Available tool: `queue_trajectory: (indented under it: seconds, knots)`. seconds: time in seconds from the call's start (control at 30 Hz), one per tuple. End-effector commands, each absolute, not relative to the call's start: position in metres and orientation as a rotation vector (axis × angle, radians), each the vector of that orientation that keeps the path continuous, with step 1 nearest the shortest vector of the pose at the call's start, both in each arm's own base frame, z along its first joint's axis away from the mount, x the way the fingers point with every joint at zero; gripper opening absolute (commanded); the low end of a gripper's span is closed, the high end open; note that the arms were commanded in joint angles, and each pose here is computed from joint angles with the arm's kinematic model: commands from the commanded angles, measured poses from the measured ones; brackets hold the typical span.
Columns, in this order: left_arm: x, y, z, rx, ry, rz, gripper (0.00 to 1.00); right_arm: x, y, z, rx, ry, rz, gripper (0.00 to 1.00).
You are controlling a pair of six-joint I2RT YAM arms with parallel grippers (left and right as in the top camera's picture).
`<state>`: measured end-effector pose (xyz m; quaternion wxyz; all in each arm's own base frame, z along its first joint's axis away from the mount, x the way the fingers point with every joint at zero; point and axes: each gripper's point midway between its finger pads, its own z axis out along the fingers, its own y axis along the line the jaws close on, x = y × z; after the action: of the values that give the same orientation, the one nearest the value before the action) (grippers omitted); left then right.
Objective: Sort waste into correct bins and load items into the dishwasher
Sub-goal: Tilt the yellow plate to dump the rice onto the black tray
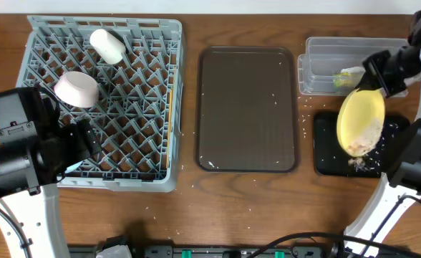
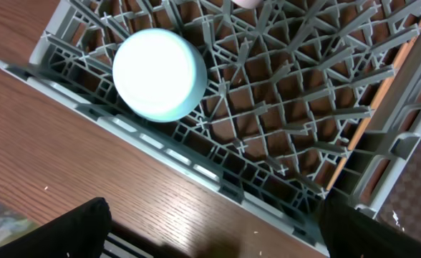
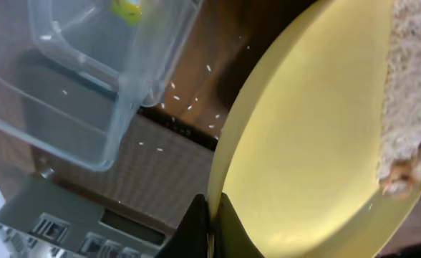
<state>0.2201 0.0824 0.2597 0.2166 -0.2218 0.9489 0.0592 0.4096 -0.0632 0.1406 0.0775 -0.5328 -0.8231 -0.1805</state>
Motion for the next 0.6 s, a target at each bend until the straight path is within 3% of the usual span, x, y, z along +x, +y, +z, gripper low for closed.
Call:
queue_trajectory:
  seconds: [0.0,0.57]
  knots:
    - [0.22,0.084,0.265,-0.625,2.61,0.178,0.94,0.409,-0.054,0.146,-1.54,-2.405,-0.748,0.02]
    - [0.22,0.084,0.265,-0.625,2.61,0.178,0.94,0.404,-0.098,0.17,-1.5,-2.346,-1.167,0.01]
